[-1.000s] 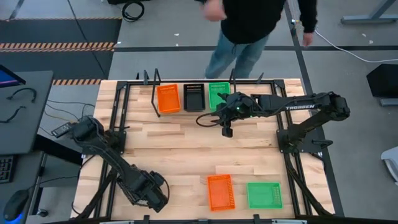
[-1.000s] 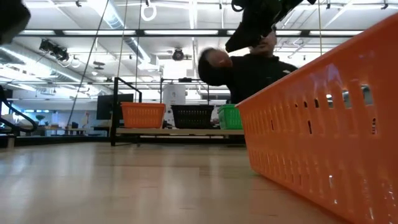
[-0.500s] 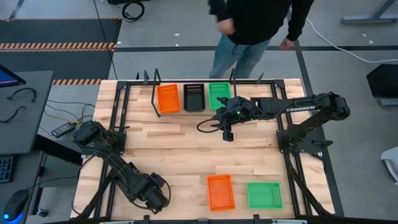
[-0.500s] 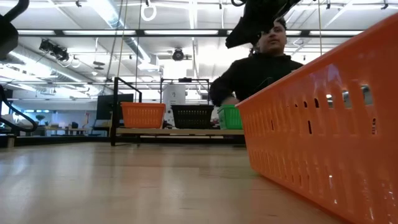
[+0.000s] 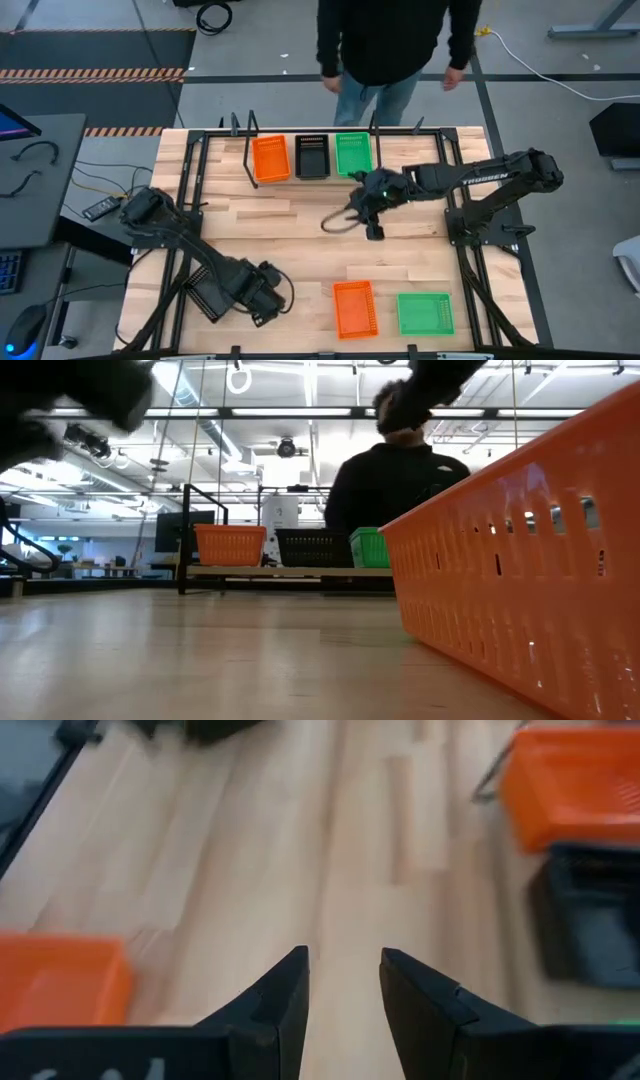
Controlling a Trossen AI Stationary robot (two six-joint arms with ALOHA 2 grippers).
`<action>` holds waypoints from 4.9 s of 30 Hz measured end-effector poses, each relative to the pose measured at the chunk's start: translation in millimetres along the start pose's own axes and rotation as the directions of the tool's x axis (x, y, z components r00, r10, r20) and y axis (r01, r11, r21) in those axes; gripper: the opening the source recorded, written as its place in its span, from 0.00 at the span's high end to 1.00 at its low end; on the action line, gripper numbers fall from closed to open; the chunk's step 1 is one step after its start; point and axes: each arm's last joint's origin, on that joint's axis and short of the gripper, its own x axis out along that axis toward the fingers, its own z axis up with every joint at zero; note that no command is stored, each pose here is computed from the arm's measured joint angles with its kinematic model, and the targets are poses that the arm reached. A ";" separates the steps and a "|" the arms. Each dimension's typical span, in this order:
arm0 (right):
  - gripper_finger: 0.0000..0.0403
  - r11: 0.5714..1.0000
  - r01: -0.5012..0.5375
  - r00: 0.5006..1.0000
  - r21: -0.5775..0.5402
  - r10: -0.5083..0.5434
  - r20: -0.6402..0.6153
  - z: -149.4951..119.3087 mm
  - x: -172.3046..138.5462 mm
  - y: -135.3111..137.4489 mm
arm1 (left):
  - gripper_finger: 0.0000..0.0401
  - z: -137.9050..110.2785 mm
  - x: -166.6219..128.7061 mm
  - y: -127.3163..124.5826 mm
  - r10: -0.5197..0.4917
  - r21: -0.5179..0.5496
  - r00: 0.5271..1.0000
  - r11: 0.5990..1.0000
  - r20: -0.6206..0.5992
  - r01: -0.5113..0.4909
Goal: Stack baskets on shelf by color
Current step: Stack the green bin on top of the green bin on the shelf
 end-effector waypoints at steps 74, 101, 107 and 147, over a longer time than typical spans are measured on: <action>0.95 0.906 0.370 0.648 0.206 -0.092 -0.756 -117.1 58.3 177.0 | 0.67 64.1 -16.9 -19.3 -0.298 0.503 0.585 0.835 0.754 -0.223; 0.97 0.951 0.152 0.837 -0.268 -0.268 -0.477 -58.2 116.5 27.8 | 0.67 58.1 -12.9 -19.8 -0.295 0.500 0.602 0.842 0.742 -0.204; 0.92 0.899 0.136 0.891 -0.416 -0.295 -0.346 -33.7 118.7 25.9 | 0.67 56.8 -3.0 -12.9 -0.270 0.493 0.623 0.844 0.734 -0.214; 0.51 0.805 0.348 0.920 0.480 -0.194 -0.341 -18.1 137.0 71.7 | 0.71 4.1 -5.4 -24.0 -0.369 0.518 0.458 0.815 0.809 -0.259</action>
